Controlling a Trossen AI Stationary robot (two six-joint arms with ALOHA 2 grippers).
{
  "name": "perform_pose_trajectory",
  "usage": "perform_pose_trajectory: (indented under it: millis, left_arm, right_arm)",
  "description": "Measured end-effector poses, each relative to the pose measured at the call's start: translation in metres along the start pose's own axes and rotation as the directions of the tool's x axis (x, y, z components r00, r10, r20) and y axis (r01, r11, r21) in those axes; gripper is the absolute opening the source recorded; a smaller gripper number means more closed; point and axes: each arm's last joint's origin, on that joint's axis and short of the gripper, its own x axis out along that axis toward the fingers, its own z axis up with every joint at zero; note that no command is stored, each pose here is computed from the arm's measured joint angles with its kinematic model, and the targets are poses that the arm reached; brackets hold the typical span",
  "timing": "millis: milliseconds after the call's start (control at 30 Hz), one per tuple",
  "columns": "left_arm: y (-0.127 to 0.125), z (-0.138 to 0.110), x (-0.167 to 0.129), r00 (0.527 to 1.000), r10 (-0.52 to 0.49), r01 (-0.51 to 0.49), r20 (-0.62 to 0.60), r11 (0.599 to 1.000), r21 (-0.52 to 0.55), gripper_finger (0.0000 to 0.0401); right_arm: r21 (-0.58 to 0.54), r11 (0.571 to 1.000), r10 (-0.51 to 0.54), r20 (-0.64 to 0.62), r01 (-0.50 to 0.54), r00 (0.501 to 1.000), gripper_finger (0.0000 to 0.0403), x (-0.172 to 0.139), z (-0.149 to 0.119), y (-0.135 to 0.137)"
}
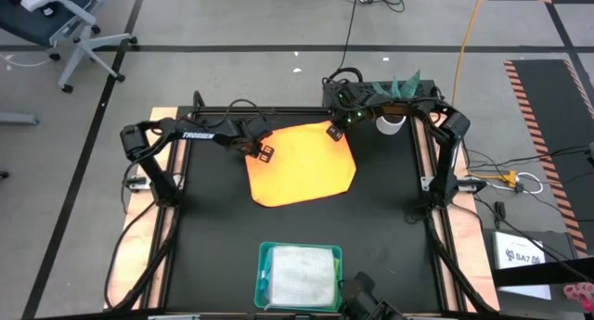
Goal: Fold microfiber towels
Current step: Fold the orange microfiber cloth
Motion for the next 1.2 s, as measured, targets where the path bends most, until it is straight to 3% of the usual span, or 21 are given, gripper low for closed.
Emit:
perform_pose_trajectory:
  millis: [200, 467, 767, 1200]
  left_arm:
    - [0.0, 0.003, -0.007, 0.999, 0.002, -0.003, 0.042, 1.0, 0.029, 0.0009]
    - [0.003, 0.001, -0.015, 1.0, -0.003, 0.002, 0.02, 0.998, 0.069, 0.0004]
    - [0.001, -0.003, -0.017, 0.999, -0.04, 0.043, -0.021, 0.985, 0.168, 0.0063]
    - [0.004, 0.0, -0.016, 1.0, 0.001, -0.004, 0.011, 0.97, 0.243, 0.0144]
  right_arm:
    - [0.001, 1.0, 0.001, 0.0, -0.001, 1.0, 0.0003, 0.0, 0.0, 0.0]
    - [0.004, 1.0, 0.001, 0.0, -0.001, 1.0, 0.0002, 0.0, 0.0, 0.0]
    - [0.002, 1.0, 0.002, 0.0, -0.002, 1.0, 0.0001, 0.0, 0.0, 0.0]
    - [0.004, 1.0, 0.002, 0.0, -0.002, 1.0, 0.0001, 0.0, 0.0, 0.0]
